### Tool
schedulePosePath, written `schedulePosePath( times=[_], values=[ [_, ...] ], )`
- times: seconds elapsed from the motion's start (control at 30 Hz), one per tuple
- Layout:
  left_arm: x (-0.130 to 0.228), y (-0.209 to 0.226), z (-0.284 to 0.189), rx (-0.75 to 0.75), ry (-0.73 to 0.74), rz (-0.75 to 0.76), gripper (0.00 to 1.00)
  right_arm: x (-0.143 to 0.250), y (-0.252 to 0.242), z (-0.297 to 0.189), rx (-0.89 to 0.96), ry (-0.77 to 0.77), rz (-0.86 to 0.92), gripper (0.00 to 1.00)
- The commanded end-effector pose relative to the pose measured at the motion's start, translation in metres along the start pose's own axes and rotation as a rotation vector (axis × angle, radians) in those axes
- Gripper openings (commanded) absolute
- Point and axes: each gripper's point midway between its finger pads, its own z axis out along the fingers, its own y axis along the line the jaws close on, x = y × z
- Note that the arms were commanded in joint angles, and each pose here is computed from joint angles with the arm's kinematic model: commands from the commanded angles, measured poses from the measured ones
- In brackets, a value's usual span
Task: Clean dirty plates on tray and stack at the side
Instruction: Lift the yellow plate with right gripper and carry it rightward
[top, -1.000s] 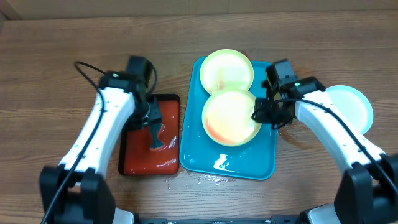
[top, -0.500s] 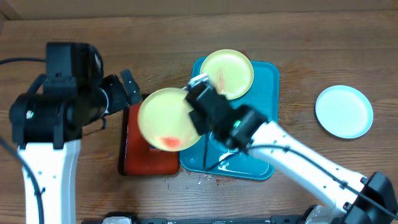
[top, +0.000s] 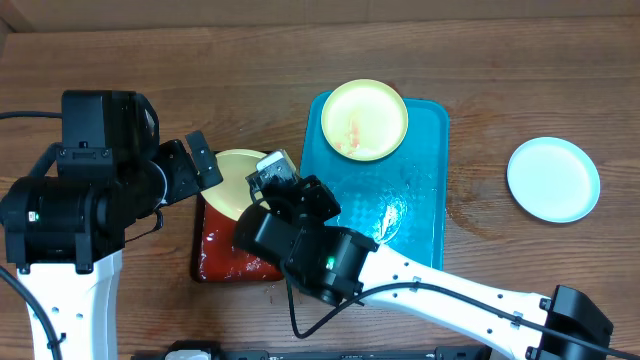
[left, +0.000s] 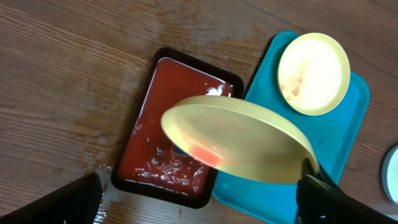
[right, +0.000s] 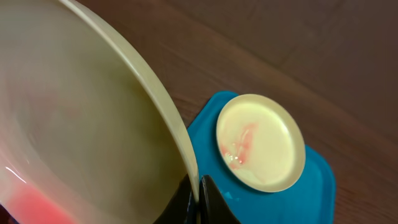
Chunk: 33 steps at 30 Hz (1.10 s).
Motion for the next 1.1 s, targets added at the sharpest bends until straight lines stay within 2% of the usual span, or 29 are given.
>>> schedulePosePath(
  times=[0.0,0.23,1.07],
  values=[
    [-0.006,0.003,0.002,-0.024,-0.007,0.011,1.00,-0.013,-0.023,-0.007,0.143,-0.063,0.013,0.04],
    [-0.007,0.003,0.010,-0.033,0.013,0.010,1.00,-0.019,-0.035,-0.017,0.241,-0.106,-0.006,0.04],
    [-0.006,-0.003,0.022,-0.019,0.063,-0.001,1.00,-0.018,-0.038,-0.019,0.268,-0.104,-0.047,0.04]
  ],
)
